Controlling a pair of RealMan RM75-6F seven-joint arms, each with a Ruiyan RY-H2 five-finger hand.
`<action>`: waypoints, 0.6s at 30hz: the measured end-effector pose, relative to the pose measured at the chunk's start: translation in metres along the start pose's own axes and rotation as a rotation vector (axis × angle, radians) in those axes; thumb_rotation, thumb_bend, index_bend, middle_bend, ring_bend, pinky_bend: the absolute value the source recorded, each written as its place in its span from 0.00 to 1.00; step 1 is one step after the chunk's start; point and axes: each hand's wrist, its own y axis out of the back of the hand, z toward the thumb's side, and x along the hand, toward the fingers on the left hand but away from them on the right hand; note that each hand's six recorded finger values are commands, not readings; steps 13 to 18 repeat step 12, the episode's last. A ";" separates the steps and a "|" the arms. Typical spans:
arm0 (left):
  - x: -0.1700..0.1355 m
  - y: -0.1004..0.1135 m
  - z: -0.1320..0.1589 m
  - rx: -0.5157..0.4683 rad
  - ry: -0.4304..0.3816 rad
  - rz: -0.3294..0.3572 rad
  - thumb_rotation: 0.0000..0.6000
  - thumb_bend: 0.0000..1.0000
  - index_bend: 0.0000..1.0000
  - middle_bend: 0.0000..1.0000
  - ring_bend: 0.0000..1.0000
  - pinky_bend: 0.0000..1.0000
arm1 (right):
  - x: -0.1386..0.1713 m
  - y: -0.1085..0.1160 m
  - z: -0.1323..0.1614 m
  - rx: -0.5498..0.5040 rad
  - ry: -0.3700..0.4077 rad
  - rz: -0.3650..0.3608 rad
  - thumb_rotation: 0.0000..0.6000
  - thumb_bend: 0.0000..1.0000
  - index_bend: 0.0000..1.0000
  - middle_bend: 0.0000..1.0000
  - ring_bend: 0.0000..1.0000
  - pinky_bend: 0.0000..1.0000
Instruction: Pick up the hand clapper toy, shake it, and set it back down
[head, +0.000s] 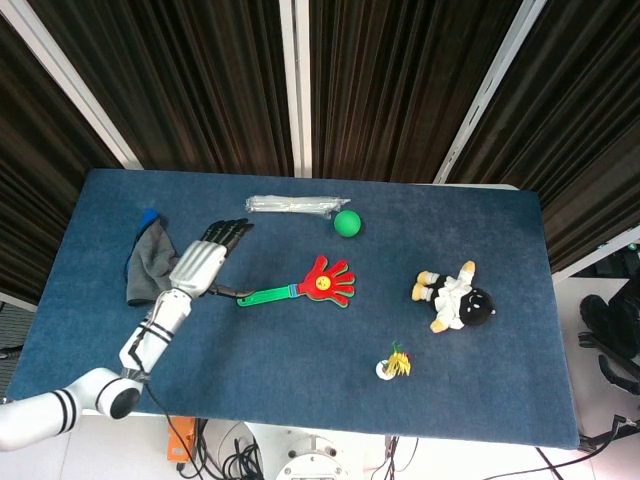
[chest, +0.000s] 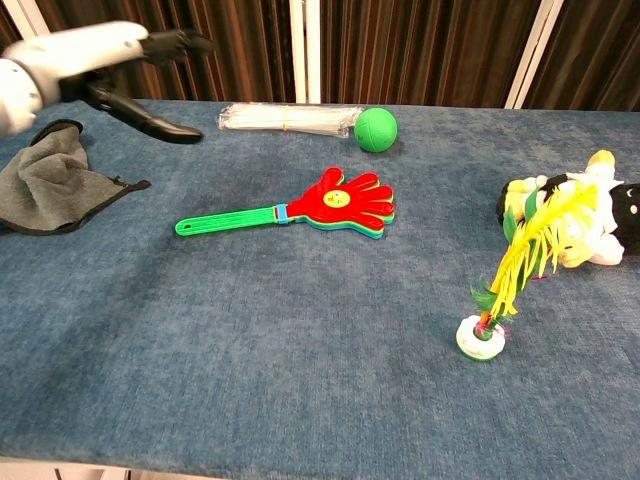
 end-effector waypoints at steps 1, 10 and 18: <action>-0.005 0.004 -0.003 0.018 -0.003 0.018 0.67 0.13 0.00 0.00 0.00 0.00 | 0.001 0.001 0.001 0.000 0.002 -0.006 1.00 0.27 0.00 0.00 0.00 0.00; -0.122 0.050 -0.071 0.286 0.044 0.219 0.55 0.19 0.00 0.00 0.00 0.00 | 0.013 -0.001 0.005 0.000 0.006 -0.008 1.00 0.27 0.00 0.00 0.00 0.00; -0.161 0.054 -0.089 0.336 0.095 0.231 0.55 0.20 0.00 0.01 0.00 0.00 | 0.015 -0.002 0.005 0.005 0.005 -0.007 1.00 0.27 0.00 0.00 0.00 0.00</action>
